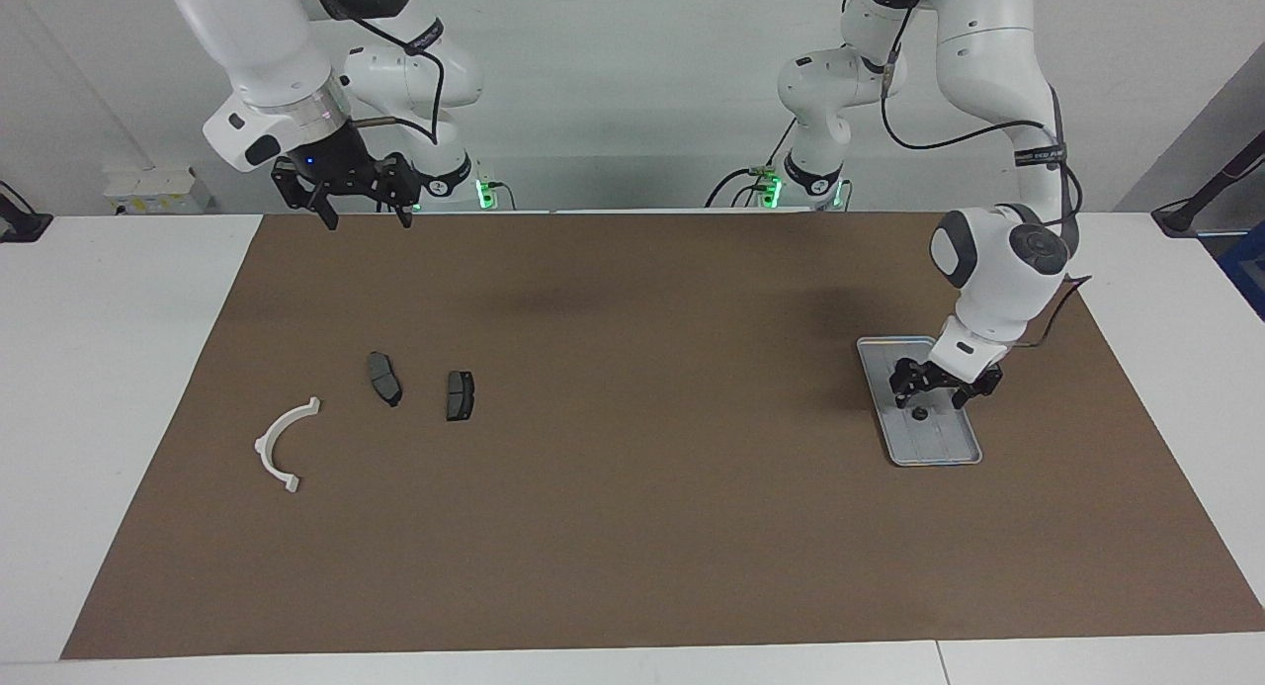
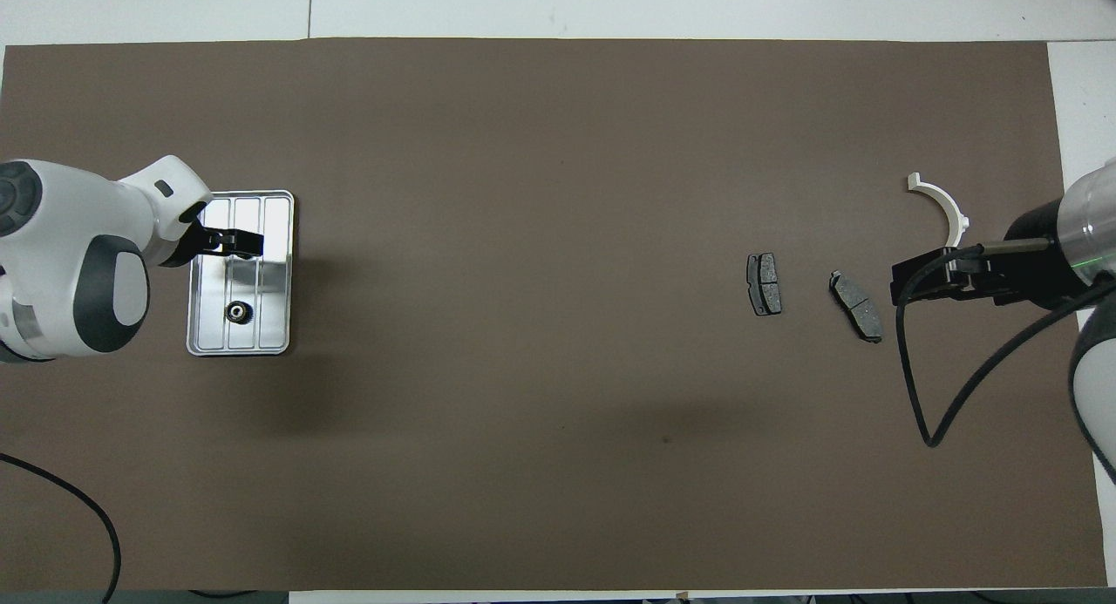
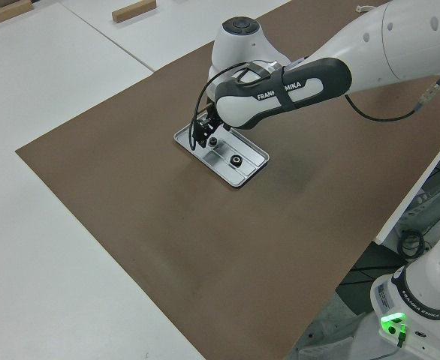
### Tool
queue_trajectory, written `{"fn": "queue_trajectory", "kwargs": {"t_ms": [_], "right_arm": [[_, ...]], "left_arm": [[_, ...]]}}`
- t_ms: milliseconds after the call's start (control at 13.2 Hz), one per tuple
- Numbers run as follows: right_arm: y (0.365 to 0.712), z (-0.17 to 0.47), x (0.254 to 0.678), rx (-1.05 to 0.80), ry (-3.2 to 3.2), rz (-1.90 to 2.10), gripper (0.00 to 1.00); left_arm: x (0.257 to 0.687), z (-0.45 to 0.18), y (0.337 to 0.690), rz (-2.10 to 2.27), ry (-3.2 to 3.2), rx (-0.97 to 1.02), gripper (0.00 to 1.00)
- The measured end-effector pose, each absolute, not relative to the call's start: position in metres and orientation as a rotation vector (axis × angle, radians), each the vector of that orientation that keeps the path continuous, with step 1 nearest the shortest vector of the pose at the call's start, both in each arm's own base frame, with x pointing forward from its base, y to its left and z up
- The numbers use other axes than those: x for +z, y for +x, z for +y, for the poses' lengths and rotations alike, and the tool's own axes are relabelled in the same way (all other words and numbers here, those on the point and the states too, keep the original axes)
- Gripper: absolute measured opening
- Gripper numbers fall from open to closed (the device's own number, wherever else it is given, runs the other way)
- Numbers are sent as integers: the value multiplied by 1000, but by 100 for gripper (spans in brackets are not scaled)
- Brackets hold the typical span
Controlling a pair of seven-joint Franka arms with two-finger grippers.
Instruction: Pick bearing gear from pile to tray
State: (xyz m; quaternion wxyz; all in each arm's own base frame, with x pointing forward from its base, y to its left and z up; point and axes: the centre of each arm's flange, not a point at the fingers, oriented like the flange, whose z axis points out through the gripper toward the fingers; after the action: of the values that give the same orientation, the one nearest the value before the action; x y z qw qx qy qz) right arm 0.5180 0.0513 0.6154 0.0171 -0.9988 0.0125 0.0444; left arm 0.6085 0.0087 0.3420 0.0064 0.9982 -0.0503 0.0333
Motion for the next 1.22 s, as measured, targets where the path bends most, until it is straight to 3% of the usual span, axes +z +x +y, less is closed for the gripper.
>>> {"fn": "queue_trajectory", "kwargs": {"t_ms": [304,608,912,1216], "right_arm": [[518,48,616,129,-3177,29,100],[519,49,619,110,-3183,22,100],[519,51,623,93,-3183,17,100],[521,51,624,64,-3182,17,100]], "left_arm": [[501,18,625,-61,3143,206,100],[641,20,576,239,3117,469,100],[697,15,541,385,3086,449,100],[692,22,530,376,3086,322,100]]}}
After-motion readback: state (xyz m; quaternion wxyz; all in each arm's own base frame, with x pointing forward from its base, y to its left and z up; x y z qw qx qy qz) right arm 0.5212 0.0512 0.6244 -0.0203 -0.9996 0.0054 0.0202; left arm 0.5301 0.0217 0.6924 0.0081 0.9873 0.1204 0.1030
